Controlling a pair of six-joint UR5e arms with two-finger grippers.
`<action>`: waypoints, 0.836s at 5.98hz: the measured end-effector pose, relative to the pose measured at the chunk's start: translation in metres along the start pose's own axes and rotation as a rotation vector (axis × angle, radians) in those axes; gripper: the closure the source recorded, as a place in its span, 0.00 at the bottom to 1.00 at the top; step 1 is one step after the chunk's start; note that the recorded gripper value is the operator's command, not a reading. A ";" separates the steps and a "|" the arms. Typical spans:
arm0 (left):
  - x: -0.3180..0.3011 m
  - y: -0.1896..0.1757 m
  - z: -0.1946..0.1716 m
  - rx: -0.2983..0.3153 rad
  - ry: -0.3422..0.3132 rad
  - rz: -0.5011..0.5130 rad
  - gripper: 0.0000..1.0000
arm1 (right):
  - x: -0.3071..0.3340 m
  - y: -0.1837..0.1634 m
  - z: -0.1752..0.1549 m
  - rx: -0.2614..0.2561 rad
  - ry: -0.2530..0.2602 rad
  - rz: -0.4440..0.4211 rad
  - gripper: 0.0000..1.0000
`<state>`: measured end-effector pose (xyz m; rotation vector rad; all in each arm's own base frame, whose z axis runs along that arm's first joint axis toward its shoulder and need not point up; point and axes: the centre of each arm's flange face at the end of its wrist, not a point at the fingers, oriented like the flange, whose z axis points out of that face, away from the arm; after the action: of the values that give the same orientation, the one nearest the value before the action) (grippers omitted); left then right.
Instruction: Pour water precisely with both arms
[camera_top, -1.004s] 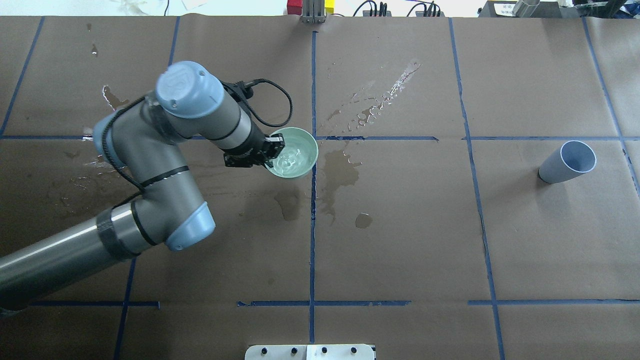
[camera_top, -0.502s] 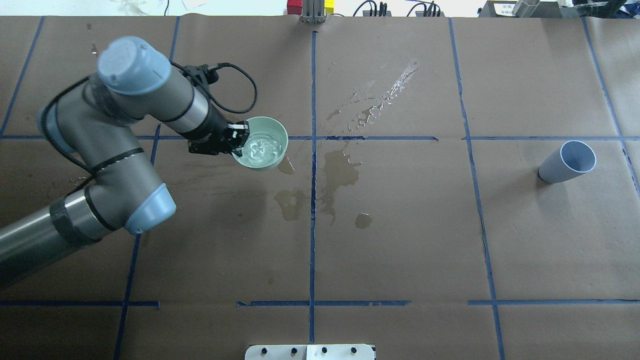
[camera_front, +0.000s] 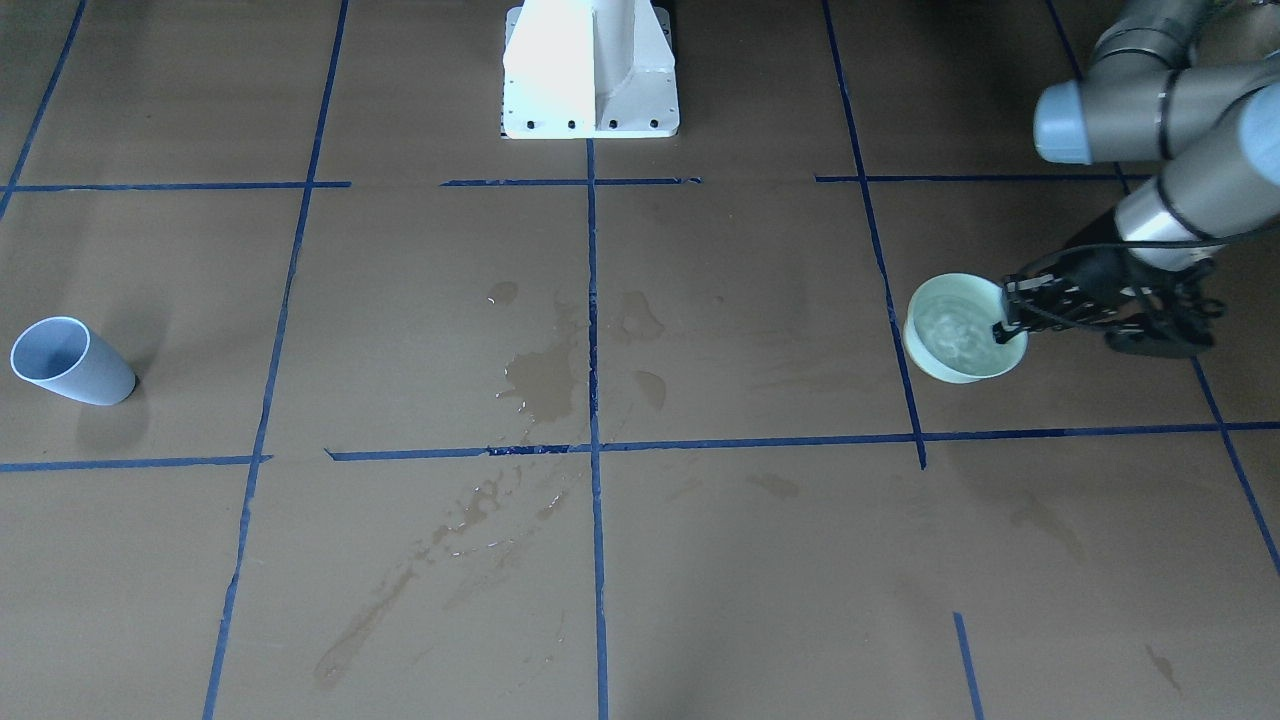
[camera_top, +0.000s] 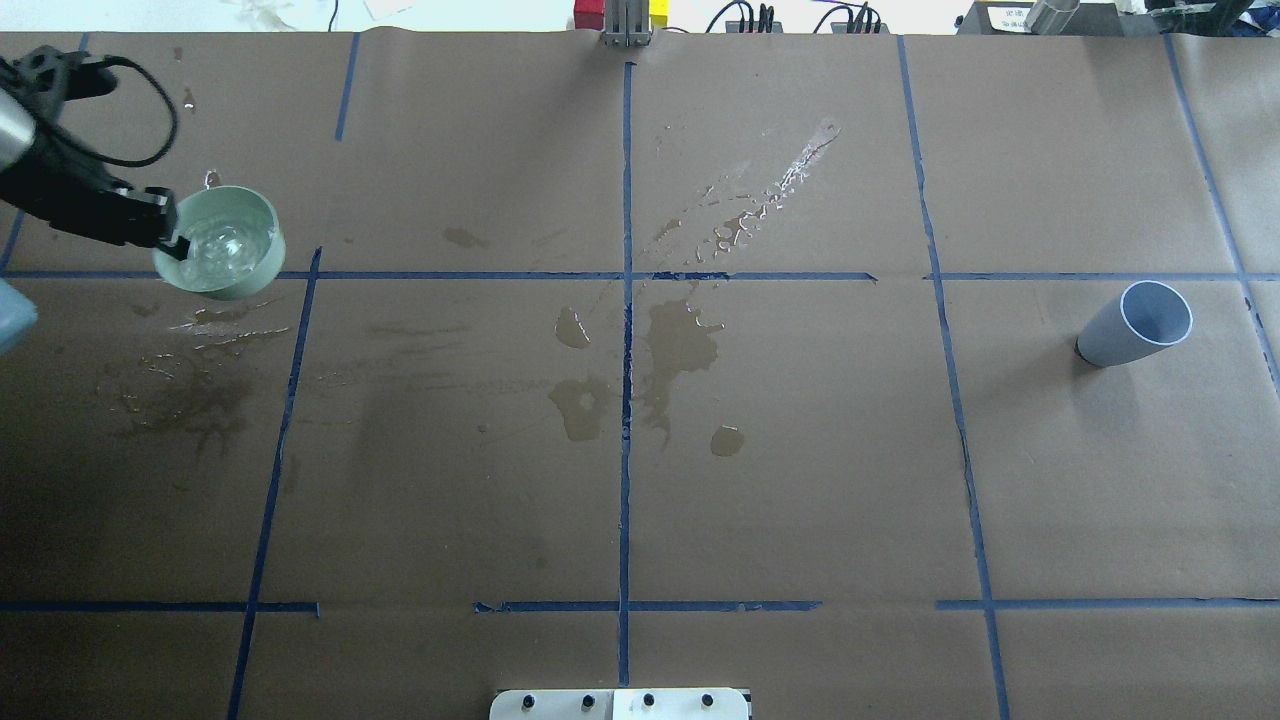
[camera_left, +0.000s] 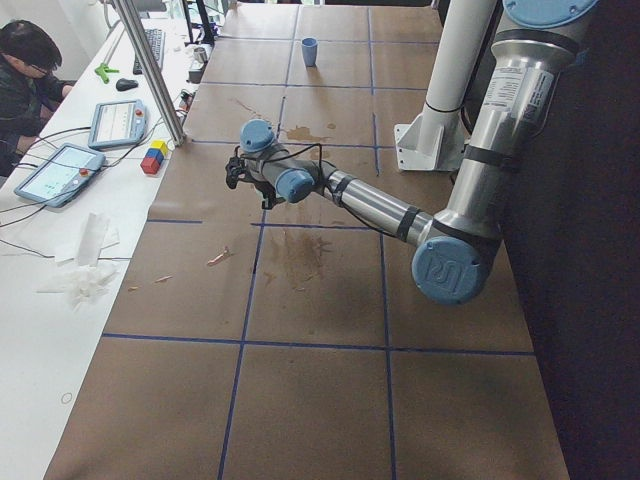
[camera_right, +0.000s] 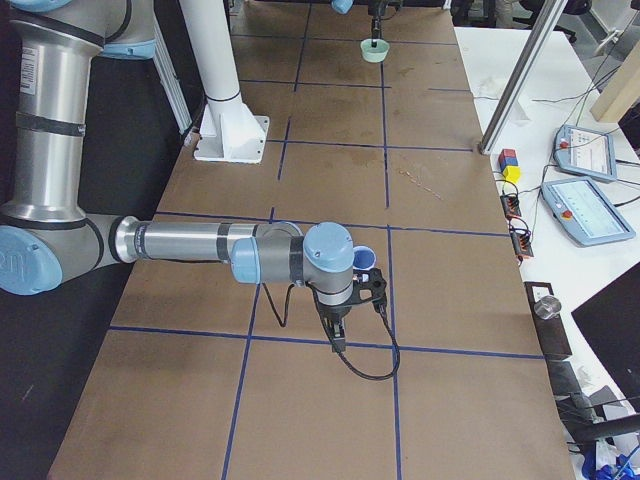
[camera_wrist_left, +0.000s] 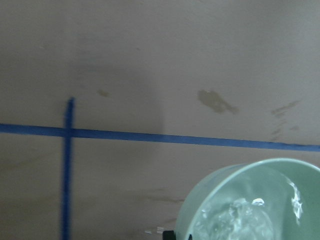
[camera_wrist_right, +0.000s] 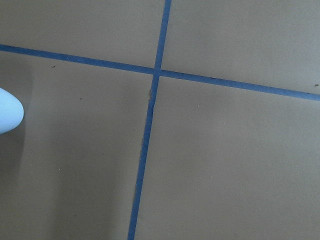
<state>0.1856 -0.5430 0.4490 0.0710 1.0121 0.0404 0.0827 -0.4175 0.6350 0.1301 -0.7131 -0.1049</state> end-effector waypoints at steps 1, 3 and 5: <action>-0.054 0.018 -0.009 0.005 -0.011 0.043 1.00 | 0.000 0.000 0.000 0.000 0.000 0.000 0.00; -0.132 0.070 -0.004 0.014 0.001 0.066 1.00 | 0.000 0.000 0.000 0.000 0.001 0.000 0.00; -0.172 0.088 0.015 0.040 0.017 0.014 1.00 | 0.000 0.000 0.000 -0.001 0.003 -0.001 0.00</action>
<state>0.1073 -0.4676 0.6096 0.1146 1.0295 0.0335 0.0829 -0.4172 0.6355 0.1297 -0.7099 -0.1061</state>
